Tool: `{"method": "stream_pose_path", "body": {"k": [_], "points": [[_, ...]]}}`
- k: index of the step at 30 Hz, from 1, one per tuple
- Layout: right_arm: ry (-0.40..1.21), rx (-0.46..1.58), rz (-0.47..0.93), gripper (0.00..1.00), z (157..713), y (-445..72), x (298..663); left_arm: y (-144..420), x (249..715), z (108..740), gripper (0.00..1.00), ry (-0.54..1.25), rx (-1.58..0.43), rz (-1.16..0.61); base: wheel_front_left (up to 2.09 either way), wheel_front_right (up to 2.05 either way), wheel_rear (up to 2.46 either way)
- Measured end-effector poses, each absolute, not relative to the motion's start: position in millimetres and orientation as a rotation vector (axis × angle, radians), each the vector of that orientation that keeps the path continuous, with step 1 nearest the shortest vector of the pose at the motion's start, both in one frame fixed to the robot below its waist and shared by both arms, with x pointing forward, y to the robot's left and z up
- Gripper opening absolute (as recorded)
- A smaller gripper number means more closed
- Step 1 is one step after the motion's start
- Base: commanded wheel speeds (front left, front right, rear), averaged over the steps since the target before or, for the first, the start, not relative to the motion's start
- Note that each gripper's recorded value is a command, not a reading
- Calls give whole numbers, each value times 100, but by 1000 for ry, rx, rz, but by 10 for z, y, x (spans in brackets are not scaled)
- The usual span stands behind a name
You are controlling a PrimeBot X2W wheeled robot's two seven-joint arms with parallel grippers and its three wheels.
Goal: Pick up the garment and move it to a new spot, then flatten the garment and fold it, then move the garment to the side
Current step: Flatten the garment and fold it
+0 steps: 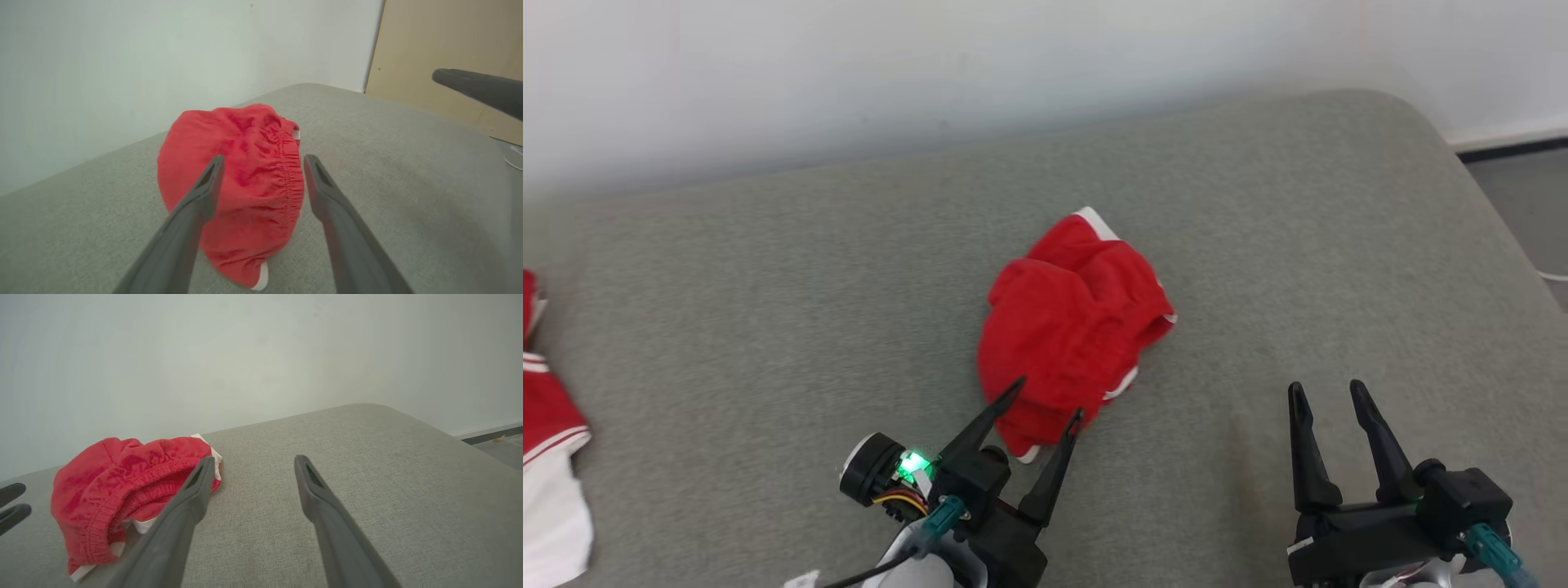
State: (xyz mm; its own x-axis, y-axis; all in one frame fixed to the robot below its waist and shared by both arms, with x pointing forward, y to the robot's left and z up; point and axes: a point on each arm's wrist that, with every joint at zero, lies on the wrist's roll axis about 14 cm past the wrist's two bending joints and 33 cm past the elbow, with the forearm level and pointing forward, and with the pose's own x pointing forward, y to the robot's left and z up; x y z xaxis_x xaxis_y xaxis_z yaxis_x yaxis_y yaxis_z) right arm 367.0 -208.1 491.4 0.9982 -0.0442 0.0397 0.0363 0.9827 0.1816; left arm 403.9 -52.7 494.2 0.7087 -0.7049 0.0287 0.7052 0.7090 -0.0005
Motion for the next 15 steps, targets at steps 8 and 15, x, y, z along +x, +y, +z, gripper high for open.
{"method": "stream_pose_path", "body": {"k": [8, 15], "points": [[-24, 181, -140, 100, 4844, -2385, 3545, -774, 4112, 4381, 100, 120, 98, -868, 0, 0, 0], [-12, 172, -189, 100, 4813, -2535, 3488, -811, 4171, 4015, 20, 216, 190, -877, 0, 0, 0]]}}
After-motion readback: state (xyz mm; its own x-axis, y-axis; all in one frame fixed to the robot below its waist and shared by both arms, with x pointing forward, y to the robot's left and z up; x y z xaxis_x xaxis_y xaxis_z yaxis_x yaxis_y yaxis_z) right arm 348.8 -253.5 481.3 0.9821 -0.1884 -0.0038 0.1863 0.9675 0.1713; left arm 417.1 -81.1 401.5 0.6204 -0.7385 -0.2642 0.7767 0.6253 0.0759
